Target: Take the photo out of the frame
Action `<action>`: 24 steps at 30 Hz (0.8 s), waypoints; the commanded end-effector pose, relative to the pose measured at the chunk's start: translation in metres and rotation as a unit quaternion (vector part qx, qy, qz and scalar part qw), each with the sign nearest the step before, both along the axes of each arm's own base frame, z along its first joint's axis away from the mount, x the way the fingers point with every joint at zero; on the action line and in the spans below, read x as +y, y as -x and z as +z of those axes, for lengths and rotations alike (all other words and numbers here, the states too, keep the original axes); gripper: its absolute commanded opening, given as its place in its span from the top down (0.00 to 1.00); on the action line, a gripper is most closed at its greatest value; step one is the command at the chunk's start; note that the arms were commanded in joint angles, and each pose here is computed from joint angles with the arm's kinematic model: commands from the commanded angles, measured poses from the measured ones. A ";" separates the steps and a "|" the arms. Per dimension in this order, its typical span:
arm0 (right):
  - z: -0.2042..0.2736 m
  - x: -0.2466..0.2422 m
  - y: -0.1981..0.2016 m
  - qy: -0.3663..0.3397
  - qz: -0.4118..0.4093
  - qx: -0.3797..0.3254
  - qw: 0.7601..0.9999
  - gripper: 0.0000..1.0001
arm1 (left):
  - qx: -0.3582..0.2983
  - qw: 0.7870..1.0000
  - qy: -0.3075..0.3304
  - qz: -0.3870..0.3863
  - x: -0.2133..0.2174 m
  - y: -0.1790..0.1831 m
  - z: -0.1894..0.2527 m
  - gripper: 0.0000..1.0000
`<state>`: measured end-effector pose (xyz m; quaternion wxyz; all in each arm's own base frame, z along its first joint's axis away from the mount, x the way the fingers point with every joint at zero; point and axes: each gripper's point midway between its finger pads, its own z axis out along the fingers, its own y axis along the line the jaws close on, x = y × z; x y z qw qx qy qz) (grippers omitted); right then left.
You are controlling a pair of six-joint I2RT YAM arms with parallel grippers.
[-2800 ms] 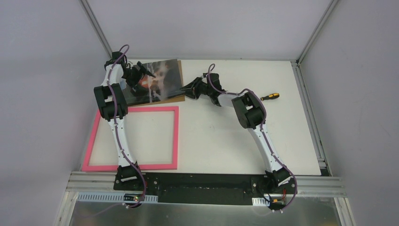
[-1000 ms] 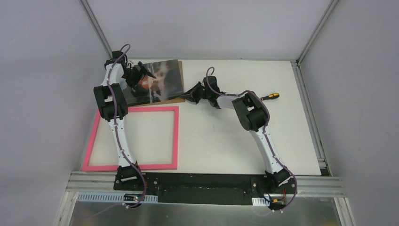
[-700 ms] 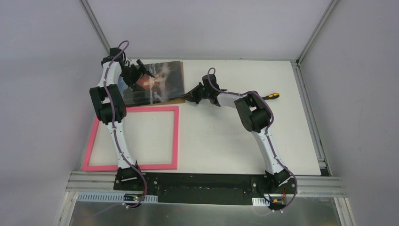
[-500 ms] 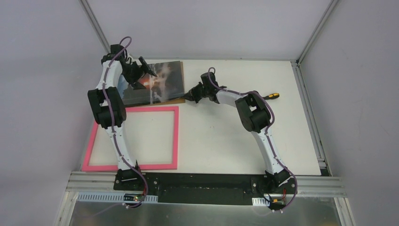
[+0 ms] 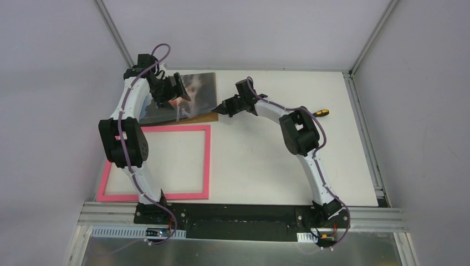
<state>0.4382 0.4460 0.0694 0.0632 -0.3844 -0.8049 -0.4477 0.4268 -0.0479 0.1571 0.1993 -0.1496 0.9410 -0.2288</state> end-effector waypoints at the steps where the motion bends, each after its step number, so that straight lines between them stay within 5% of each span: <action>1: 0.066 0.006 0.001 -0.042 -0.007 0.024 0.999 1.00 | -0.059 0.990 -0.088 -0.091 -0.009 0.016 0.018 0.07; 9: 0.078 0.003 0.011 -0.039 -0.001 0.067 0.997 1.00 | -0.161 0.963 -0.116 -0.182 -0.029 0.011 0.011 0.20; 17: 0.092 0.003 0.011 -0.059 -0.011 0.097 0.993 1.00 | -0.164 0.962 -0.117 -0.186 -0.039 0.006 0.014 0.22; 24: 0.120 0.001 0.011 -0.073 -0.013 0.078 0.994 1.00 | -0.125 0.986 -0.075 -0.081 -0.041 0.011 0.035 0.21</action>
